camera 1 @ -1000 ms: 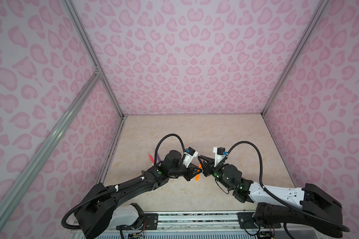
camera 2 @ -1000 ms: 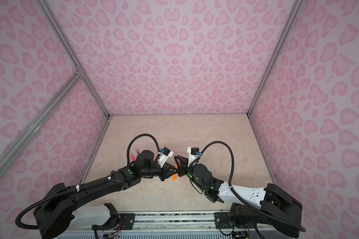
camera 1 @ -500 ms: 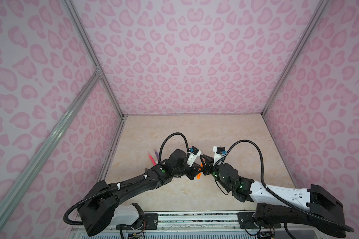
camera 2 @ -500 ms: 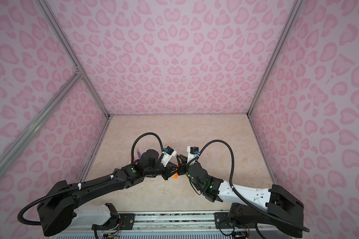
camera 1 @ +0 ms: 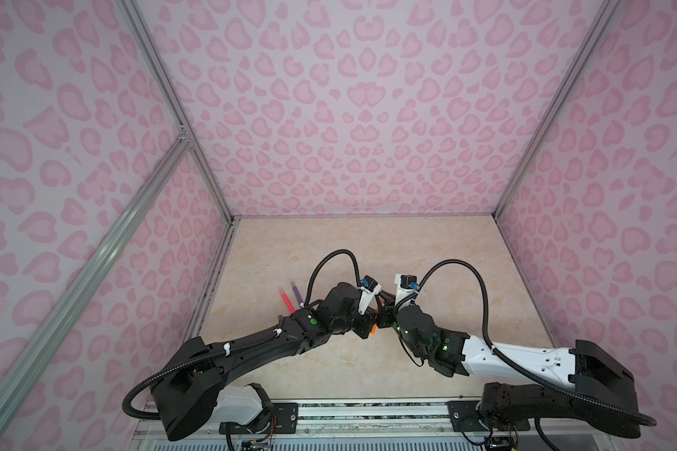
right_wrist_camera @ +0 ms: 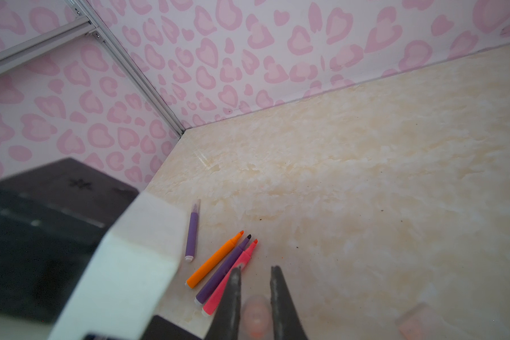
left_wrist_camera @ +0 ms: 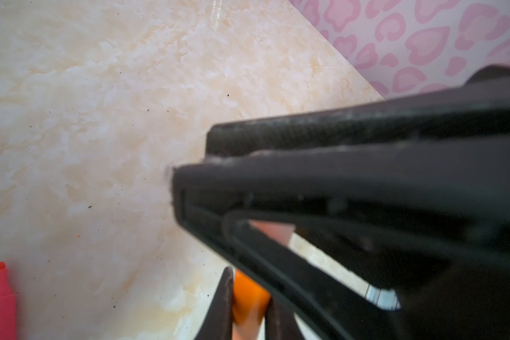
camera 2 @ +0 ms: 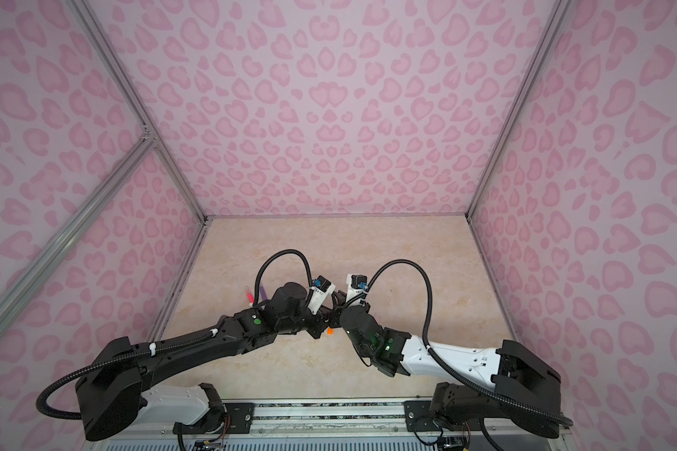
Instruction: Insert the pens into the pen caps
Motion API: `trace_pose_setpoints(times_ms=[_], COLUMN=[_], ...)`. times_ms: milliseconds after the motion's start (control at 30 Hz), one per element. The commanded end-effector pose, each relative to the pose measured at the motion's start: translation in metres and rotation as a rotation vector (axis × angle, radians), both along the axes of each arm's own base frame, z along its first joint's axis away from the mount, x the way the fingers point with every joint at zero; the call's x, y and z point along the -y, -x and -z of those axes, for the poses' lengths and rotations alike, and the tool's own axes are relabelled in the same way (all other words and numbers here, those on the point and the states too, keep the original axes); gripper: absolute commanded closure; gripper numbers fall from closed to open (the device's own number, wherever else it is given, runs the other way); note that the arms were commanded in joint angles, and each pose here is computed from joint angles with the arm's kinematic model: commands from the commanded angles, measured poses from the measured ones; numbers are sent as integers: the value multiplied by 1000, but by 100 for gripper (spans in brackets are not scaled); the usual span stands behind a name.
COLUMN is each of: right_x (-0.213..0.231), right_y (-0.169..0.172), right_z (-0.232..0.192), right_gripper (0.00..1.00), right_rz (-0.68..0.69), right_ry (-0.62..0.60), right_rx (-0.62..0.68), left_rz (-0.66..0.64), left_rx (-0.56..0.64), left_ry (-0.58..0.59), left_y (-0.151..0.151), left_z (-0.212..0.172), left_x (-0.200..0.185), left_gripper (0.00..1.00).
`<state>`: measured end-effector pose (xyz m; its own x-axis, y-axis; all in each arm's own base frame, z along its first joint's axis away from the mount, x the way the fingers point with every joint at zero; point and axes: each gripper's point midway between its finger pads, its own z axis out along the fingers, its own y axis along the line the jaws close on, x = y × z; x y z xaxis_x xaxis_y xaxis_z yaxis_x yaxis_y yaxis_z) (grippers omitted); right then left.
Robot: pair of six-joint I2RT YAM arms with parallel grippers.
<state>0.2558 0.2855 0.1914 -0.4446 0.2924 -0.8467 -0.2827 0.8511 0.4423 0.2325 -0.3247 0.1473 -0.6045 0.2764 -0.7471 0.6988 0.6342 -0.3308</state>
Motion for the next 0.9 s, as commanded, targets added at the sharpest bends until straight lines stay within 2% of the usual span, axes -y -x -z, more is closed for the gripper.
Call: trace_pose_setpoints(times_ms=[0, 133, 233, 367, 600, 733, 800, 867], right_x=[-4, 3, 13, 32, 61, 69, 70, 70], right_y=[23, 24, 22, 18, 12, 10, 9, 8], right_z=[33, 28, 26, 26, 33, 35, 36, 37], right_gripper=[76, 49, 39, 37, 37, 36, 36, 36], right_rz=[-115, -99, -69, 4, 97, 116, 120, 119], right_ry=[99, 94, 95, 102, 56, 49, 47, 47], right_rx=[-100, -88, -76, -73, -81, -80, -82, -85], left_rz=[-360, -383, -427, -539, -759, -868, -973, -1039], left_rx=[193, 135, 80, 18, -122, -103, -77, -102], left_ry=[70, 29, 9, -91, -379, -454, -513, -540], left_y=[-69, -75, -84, -100, -119, -128, -131, -133], left_z=[-42, -25, -12, 9, 61, 60, 55, 61], left_x=[-21, -25, -33, -53, -96, -128, -157, -178], left_gripper=[96, 96, 96, 96, 97, 97, 97, 97])
